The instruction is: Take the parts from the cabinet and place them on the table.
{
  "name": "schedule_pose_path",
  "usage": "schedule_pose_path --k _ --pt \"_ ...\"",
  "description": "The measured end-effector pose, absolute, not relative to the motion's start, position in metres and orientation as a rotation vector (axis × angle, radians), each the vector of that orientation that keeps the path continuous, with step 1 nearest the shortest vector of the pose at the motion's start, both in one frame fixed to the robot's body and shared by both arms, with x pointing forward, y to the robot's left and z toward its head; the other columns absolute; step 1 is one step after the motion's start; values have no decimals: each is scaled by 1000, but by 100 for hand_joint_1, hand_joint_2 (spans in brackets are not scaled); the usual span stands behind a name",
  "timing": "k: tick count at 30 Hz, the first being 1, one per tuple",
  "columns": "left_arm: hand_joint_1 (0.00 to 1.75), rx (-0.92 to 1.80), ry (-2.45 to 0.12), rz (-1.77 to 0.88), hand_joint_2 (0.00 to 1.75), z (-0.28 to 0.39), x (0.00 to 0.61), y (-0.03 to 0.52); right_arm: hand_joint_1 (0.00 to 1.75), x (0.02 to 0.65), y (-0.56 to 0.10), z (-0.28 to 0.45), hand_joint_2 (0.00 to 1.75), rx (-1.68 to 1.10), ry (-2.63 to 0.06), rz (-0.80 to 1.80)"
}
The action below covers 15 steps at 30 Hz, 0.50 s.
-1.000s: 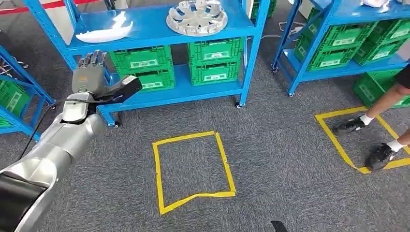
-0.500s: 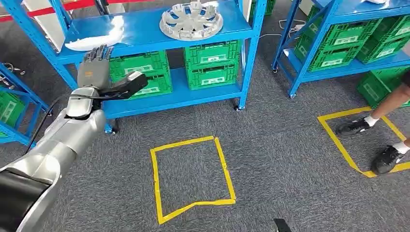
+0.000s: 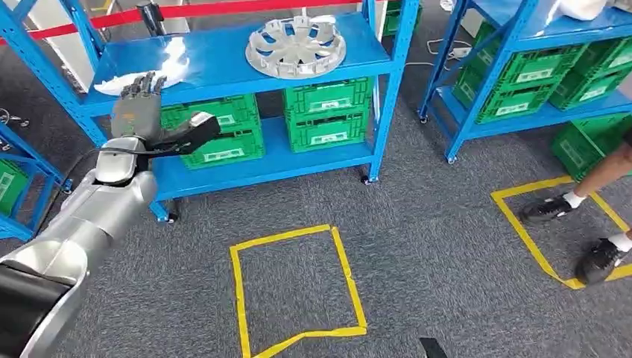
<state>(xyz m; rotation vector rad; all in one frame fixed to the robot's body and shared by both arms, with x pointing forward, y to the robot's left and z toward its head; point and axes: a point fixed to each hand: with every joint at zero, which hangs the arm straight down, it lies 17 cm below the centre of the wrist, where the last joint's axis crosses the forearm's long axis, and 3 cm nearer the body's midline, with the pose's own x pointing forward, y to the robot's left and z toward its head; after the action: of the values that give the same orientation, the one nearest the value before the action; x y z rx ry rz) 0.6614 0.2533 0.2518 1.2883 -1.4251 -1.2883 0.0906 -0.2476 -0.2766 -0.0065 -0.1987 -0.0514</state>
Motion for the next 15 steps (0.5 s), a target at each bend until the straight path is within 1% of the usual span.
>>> schedule_pose_path --k 10,15 --pt "0 1273 -1412 -1296 0 240 658 254 0 84 -247 -278 0 -8 -182 -51" --pt "0 1283 -1420 -1287 0 246 660 256 0 88 -247 -277 0 -8 -187 -52"
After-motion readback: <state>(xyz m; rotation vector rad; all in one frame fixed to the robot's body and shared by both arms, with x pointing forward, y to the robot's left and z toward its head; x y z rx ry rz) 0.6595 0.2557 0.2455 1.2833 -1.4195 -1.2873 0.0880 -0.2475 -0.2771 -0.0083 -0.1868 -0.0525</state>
